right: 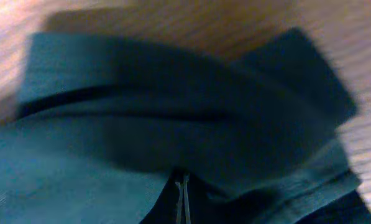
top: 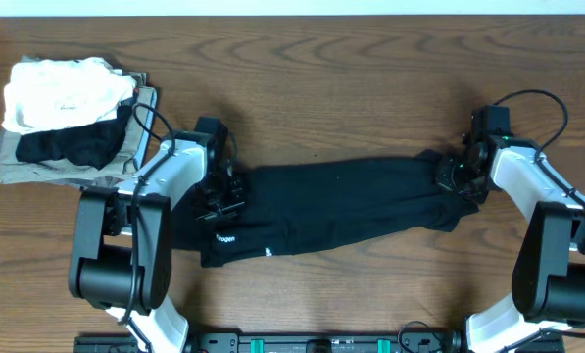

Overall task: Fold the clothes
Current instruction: 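Stretch the shirt horizontally, right gripper pulling right, left holding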

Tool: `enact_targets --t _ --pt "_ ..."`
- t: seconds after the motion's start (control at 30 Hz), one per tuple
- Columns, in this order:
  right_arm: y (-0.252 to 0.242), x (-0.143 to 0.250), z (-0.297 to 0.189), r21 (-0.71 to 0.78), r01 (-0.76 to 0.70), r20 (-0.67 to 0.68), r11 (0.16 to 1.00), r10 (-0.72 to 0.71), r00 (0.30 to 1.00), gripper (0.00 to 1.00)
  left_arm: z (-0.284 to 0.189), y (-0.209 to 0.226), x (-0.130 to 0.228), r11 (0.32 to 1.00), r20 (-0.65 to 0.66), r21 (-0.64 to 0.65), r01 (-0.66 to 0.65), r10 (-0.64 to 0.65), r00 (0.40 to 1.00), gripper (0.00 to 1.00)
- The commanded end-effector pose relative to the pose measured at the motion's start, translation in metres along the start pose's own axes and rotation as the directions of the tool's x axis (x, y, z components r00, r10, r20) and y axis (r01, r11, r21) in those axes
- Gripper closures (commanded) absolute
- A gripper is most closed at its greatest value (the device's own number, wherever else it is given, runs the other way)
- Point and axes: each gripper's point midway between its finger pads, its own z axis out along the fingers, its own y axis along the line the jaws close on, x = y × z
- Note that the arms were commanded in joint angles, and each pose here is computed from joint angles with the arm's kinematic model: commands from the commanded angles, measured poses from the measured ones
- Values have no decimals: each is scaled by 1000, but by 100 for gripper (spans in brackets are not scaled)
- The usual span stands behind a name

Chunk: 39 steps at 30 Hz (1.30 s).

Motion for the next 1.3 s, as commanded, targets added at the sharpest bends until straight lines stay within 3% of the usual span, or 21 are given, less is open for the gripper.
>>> enact_targets --t 0.0,0.43,0.87,1.2,1.27 --pt "-25 0 14 76 -77 -19 994 79 997 99 5 13 -19 1000 58 -25 -2 4 998 92" --pt "-73 -9 21 139 -249 -9 959 252 968 99 -6 -4 -74 993 277 36 -111 97 956 92" --pt "-69 -30 12 102 -268 31 958 266 963 99 -52 -31 -112 982 404 60 -179 140 904 92" --pt "-49 -63 -49 56 -214 54 975 211 976 98 -92 -38 -97 983 326 39 -180 158 932 92" --pt "-42 -59 -59 34 -155 23 987 154 988 90 -92 -39 -86 983 287 54 -177 154 945 92"
